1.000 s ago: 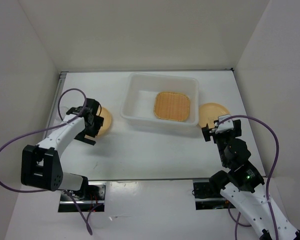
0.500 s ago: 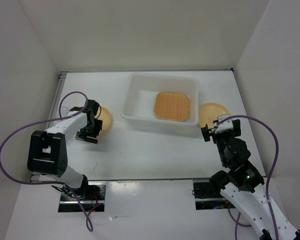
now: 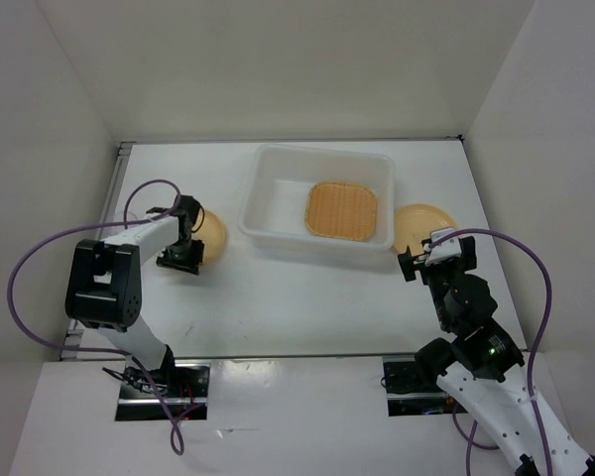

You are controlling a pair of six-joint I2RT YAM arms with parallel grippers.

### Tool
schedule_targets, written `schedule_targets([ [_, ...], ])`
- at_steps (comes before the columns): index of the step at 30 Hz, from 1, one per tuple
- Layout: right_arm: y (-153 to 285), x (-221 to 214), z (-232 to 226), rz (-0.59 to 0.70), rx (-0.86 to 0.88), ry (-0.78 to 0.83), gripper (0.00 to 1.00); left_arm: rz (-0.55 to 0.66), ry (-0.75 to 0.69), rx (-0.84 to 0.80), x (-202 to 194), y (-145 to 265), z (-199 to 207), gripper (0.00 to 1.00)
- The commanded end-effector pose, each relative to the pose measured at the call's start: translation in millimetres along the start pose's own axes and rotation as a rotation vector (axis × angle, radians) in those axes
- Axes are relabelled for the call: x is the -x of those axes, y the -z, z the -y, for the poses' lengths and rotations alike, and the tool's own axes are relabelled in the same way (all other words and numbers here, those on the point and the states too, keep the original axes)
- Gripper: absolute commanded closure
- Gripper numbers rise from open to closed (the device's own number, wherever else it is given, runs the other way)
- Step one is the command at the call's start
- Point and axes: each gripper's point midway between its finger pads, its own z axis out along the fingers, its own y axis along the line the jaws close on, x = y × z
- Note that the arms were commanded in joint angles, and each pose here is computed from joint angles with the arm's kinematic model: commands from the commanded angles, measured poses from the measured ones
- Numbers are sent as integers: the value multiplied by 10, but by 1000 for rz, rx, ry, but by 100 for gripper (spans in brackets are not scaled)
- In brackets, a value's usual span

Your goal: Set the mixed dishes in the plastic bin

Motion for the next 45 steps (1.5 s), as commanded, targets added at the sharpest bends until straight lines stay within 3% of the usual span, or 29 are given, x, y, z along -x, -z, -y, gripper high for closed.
schedule_targets([
  [1, -24, 20, -43, 13, 13, 0, 2, 7, 6, -8, 35, 13, 81, 58],
  [4, -24, 20, -43, 13, 13, 0, 2, 7, -4, -7, 35, 8, 100, 69],
  [8, -11, 34, -31, 21, 11, -5, 2, -3, -22, -17, 16, 6, 139, 75],
  [12, -11, 34, -31, 21, 11, -5, 2, -3, -24, -8, 9, -19, 128, 74],
  [15, -11, 34, -31, 21, 11, -5, 2, -3, -34, -8, 9, -25, 147, 38],
  [16, -11, 34, -31, 21, 11, -5, 2, -4, -36, 4, 0, -58, 132, 16],
  [20, -11, 34, -31, 21, 11, -5, 2, -24, -57, 12, -43, -90, 162, 7],
  [23, -11, 34, -31, 21, 11, -5, 2, -24, -57, 14, -50, -120, 171, 15],
  [26, -11, 34, -31, 21, 11, -5, 2, -24, -57, 14, -50, -120, 171, 42],
  [27, -11, 34, -31, 21, 11, -5, 2, -24, -57, 14, -50, -120, 171, 57],
  [33, -11, 34, -31, 21, 11, -5, 2, -24, -57, 12, -48, -109, 150, 98],
  [45, -11, 34, -31, 21, 11, -5, 2, 104, 2, -75, 416, 518, 431, 100],
])
